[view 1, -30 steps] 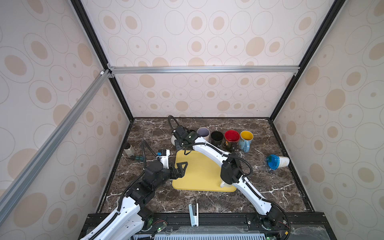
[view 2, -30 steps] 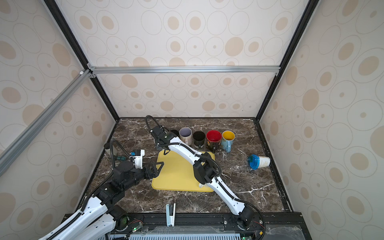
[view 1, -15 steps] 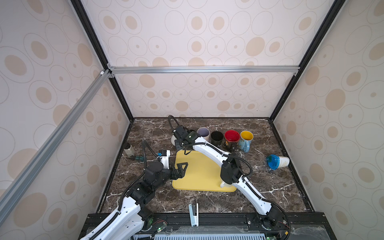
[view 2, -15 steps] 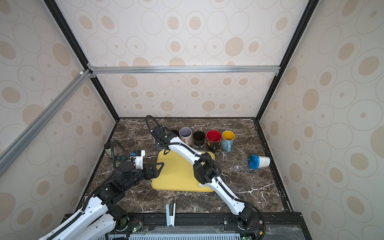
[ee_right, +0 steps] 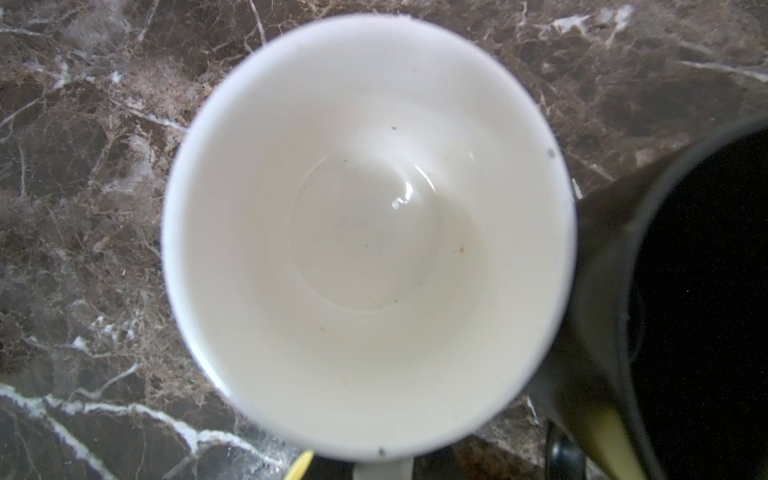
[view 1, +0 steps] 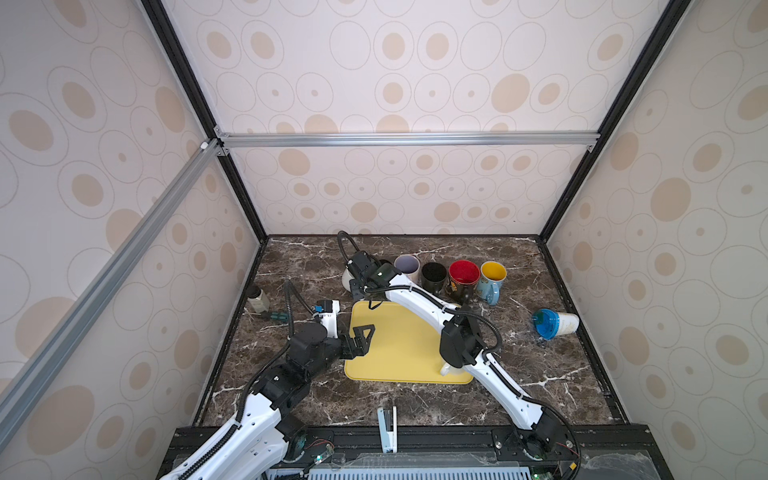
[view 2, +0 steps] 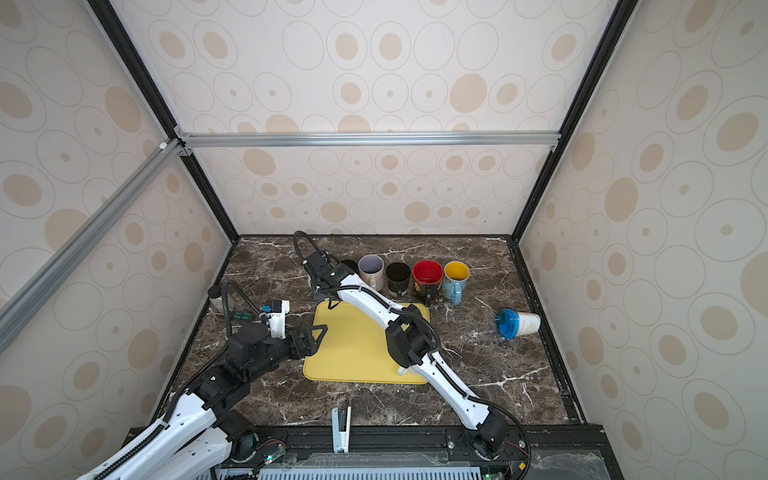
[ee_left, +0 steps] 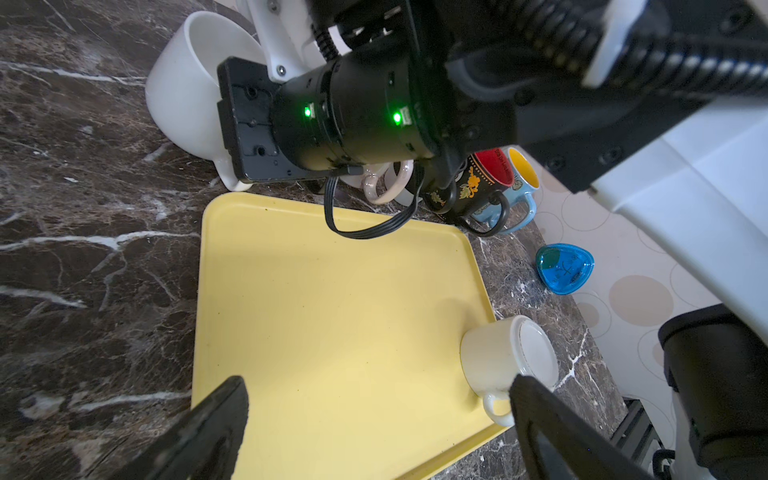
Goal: Turn the mug right side up
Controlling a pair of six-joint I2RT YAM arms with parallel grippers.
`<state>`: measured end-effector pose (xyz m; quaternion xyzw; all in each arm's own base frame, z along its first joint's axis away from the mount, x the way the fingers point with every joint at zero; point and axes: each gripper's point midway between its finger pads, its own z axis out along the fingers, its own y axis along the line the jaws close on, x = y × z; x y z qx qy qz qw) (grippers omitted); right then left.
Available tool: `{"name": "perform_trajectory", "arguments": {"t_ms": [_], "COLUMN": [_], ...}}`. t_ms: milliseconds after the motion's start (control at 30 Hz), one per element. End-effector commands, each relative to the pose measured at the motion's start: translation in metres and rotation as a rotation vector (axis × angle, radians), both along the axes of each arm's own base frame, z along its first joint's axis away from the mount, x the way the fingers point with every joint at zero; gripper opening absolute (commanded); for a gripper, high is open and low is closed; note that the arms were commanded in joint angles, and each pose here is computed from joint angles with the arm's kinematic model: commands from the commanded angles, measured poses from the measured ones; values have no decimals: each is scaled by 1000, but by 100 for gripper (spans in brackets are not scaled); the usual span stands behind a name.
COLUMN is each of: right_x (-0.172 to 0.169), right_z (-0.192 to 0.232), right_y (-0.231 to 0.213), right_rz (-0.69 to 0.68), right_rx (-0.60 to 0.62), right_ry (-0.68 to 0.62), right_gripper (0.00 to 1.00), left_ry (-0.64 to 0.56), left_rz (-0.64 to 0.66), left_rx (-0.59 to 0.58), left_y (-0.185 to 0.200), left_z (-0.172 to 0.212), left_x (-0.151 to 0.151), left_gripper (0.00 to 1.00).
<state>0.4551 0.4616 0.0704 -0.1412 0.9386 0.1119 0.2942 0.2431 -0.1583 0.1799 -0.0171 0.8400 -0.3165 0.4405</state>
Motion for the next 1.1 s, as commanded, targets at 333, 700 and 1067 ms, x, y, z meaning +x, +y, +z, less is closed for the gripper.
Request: {"name": "perform_trajectory", "arguments": {"t_ms": [333,700,1067], "right_x": [-18,-18,-17], "right_z": [28,50,55], "right_y": [-17,-15,-10], "right_rz": [12,-2,18], "right_rx": [-66,-45,-31], "right_ry": [-20,-48,-52], "right_gripper": [0,0,21], "left_ry": [-54,-54,-54], "left_rz": [11,19,23], "left_rx": [-16,-13,-2], "left_y": [0,2,3], "left_z": [22,22,21], "left_x": [6,6,7], "left_gripper": [99,100,100]}}
